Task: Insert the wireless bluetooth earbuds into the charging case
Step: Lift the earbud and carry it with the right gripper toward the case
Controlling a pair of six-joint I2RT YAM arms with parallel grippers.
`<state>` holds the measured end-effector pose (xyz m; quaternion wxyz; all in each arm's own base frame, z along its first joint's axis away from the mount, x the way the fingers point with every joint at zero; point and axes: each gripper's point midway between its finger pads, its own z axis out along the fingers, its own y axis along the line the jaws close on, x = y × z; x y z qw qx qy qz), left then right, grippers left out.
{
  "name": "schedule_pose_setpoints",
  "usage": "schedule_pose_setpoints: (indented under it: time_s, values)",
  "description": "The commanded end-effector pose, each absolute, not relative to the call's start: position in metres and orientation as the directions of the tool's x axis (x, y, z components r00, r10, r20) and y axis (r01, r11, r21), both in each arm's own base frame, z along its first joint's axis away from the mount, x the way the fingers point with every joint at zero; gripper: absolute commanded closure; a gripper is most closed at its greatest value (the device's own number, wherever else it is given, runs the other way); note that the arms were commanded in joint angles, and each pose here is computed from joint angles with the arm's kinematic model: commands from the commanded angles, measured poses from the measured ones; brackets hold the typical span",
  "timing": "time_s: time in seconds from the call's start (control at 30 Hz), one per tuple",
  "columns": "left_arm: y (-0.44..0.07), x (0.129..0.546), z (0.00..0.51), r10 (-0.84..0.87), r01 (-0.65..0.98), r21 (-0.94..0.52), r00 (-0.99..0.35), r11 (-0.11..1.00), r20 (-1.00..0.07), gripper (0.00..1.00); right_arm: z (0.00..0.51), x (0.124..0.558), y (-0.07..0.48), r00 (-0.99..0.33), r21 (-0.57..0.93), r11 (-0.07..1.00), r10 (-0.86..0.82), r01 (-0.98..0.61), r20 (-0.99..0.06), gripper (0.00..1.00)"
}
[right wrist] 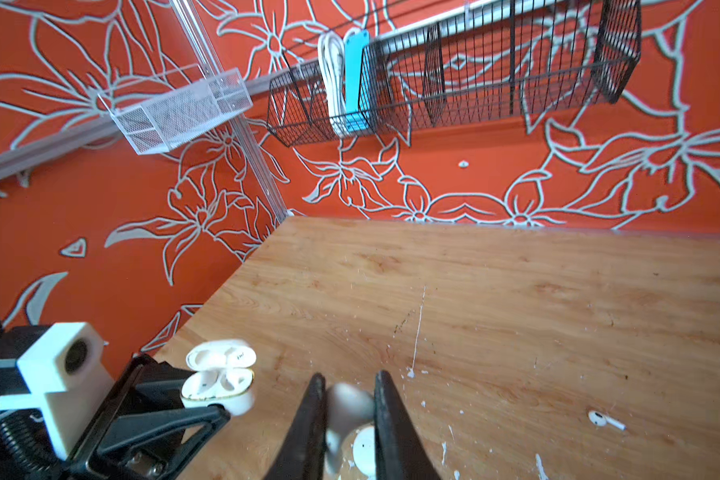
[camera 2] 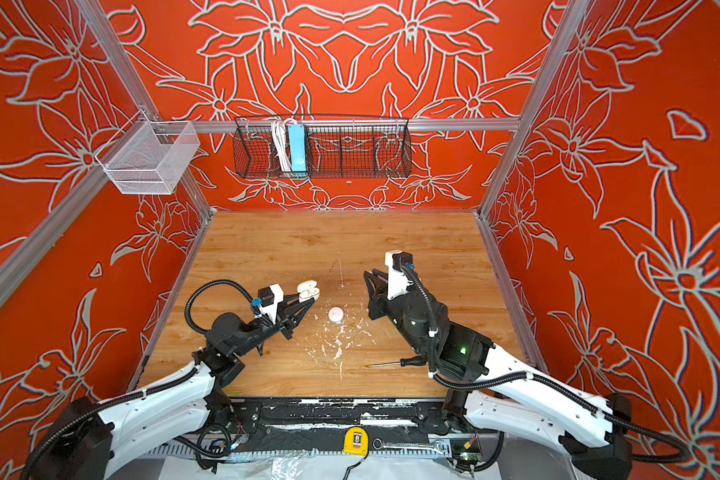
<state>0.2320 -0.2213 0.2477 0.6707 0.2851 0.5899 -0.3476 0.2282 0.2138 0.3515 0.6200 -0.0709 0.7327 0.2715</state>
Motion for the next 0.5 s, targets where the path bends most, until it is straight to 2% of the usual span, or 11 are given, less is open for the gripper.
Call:
schedule_pose_setpoints:
  time_s: [0.0,0.07,0.17,0.3,0.47]
  values:
    - [-0.228,0.212,0.275,-0.186,0.848,0.027,0.147,0.529,-0.971,1.00,0.355,0.224,0.213,-0.168,0.281,0.836,0.228,-0.472,-0.959,0.91]
    - [-0.230,0.211,0.275,-0.193,0.854,0.020,0.140,0.520,-0.971,1.00,0.336,0.219,0.215,-0.184,0.280,0.817,0.215,-0.504,-0.959,0.91]
    - [-0.235,0.205,0.274,-0.191,0.875,0.047,0.157,0.482,-0.969,1.00,0.320,0.214,0.201,-0.182,0.336,0.806,0.283,-0.488,-0.942,0.91]
    - [-0.238,0.201,0.268,-0.165,0.883,0.082,0.176,0.462,-0.970,1.00,0.329,0.200,0.210,-0.174,0.378,0.721,0.343,-0.580,-0.923,0.91]
    - [-0.246,0.202,0.262,-0.138,0.900,0.091,0.164,0.426,-0.977,1.00,0.327,0.202,0.234,-0.201,0.380,0.683,0.330,-0.624,-0.922,0.92]
